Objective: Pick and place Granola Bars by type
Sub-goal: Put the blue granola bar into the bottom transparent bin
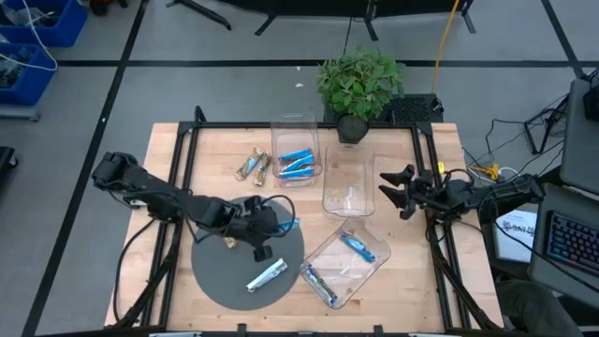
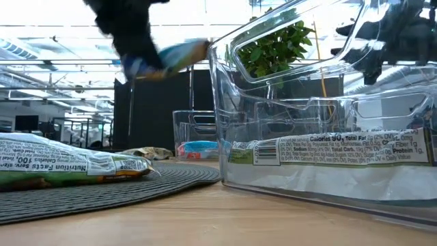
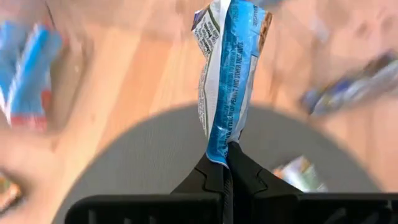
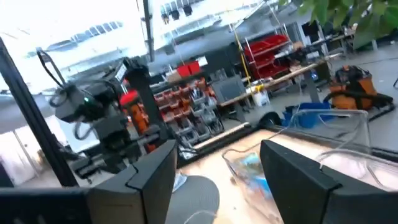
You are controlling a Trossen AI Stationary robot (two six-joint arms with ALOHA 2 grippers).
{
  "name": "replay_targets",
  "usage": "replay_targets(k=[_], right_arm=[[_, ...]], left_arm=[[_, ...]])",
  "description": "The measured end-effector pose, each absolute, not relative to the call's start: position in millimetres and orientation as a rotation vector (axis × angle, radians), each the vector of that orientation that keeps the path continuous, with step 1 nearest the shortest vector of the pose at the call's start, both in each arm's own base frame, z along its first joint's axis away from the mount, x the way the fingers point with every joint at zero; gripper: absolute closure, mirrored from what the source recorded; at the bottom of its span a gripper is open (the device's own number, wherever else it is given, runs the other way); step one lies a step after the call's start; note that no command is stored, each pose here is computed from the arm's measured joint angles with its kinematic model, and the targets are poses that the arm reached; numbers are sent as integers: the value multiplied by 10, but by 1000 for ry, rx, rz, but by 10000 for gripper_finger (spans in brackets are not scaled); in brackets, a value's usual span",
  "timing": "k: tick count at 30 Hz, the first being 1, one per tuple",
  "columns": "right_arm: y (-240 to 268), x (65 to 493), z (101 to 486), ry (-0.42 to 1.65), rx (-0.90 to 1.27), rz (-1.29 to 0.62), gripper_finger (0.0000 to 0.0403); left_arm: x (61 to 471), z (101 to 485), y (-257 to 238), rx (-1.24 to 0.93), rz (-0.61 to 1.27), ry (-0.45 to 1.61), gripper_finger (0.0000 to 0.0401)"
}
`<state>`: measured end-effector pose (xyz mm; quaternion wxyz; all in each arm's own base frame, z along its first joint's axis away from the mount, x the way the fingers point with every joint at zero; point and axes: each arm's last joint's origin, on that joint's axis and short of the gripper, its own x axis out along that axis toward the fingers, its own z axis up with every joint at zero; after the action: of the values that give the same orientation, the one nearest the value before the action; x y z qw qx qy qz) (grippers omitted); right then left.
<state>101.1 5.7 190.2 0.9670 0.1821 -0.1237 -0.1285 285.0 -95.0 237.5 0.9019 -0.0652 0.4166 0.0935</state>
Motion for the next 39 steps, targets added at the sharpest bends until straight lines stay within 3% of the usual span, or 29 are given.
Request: replay_targets(k=[4, 13, 22, 28, 39], right_arm=[[66, 1041, 1934, -203, 314, -257, 181], [107, 1204, 2782, -261, 246, -227, 181], [209, 1726, 3378, -191, 150, -239, 181], [277, 2097, 3542, -157, 132, -244, 181], [352, 2540, 3684, -126, 99, -278, 181]], left_arm=[[2967, 2672, -926, -147, 228, 759, 400], [3115, 3153, -769, -160, 266, 630, 400], [3245, 3609, -536, -94, 283, 449, 400], [3302, 3855, -357, -62, 263, 338, 400], [3338, 3900, -270, -16, 178, 302, 401]])
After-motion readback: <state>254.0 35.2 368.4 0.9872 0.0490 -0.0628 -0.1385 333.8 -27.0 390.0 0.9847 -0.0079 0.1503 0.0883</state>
